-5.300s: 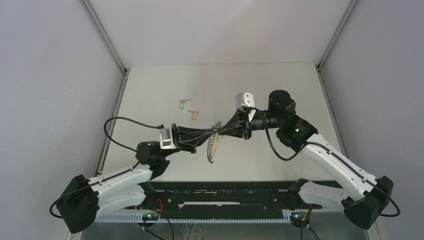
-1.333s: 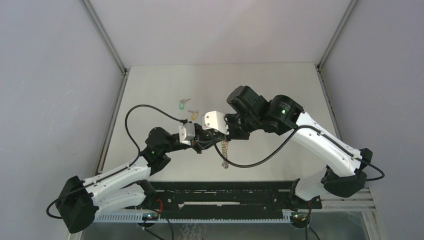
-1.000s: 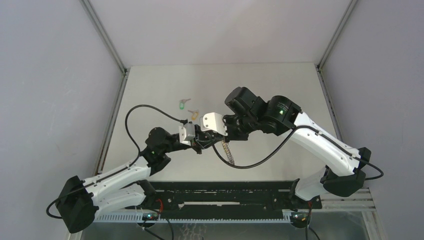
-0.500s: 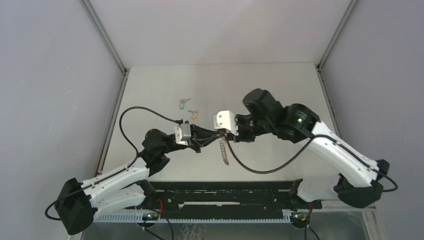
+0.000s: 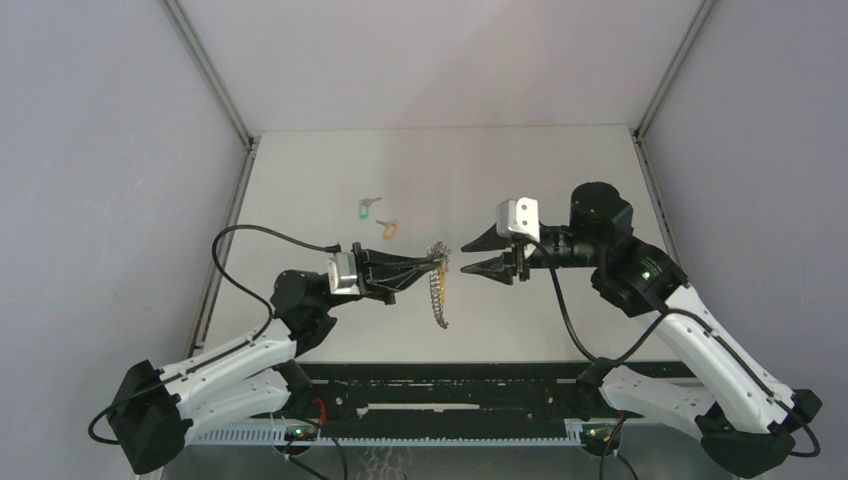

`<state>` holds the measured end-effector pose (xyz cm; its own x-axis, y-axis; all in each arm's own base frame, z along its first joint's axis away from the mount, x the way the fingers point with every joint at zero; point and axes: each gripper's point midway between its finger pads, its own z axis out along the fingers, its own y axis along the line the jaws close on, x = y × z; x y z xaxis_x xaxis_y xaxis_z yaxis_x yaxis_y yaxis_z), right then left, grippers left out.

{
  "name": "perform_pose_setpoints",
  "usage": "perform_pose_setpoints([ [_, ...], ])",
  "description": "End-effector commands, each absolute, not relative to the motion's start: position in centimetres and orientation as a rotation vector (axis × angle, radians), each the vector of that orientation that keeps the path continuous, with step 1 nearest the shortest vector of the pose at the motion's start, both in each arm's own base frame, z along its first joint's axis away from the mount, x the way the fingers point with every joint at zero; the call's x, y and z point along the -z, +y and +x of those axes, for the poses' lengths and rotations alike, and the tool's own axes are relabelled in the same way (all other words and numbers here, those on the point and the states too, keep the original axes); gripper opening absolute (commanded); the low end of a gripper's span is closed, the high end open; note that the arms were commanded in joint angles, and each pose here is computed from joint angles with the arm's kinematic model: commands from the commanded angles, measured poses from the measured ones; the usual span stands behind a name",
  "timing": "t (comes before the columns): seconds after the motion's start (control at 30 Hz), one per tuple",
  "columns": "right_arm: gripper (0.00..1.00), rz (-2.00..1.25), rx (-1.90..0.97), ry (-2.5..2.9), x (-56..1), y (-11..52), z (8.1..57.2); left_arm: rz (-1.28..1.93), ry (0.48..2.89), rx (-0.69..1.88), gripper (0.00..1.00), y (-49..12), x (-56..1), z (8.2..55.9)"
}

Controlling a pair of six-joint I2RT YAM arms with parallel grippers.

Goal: Put the keys on the keyring

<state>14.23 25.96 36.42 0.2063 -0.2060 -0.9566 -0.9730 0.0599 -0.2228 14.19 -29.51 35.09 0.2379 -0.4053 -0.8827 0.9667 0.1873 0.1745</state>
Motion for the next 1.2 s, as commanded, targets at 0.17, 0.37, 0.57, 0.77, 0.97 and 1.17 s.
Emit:
perform_pose_setpoints([
  [0.17, 0.33, -1.329, -1.081, 1.171, -37.2, 28.3, 14.4, 0.832, 0.683, 1.145, 0.0, -28.5, -37.8, 13.1],
  [0.37, 0.33, -1.322, -1.123, 1.165, -37.4, 28.8, 14.5, 0.839, 0.673, 1.152, 0.0, -28.6, -37.9, 13.0],
  [0.57, 0.3, -1.326, -1.155, 1.157, -37.5, 29.1, 14.5, 0.842, 0.667, 1.155, 0.0, -28.6, -38.1, 12.9],
  [0.77, 0.14, -1.34, -1.186, 1.163, -37.1, 29.2, 14.6, 0.844, 0.656, 1.156, 0.0, -28.5, -38.3, 12.6],
  [0.97, 0.0, -1.339, -1.198, 1.191, -36.7, 28.7, 14.8, 0.824, 0.62, 1.155, 0.0, -27.9, -38.9, 12.2],
  [1.17, 0.0, -1.362, -1.223, 1.197, -36.2, 28.5, 14.5, 0.8, 0.583, 1.16, 0.0, -27.5, -39.7, 11.9],
])
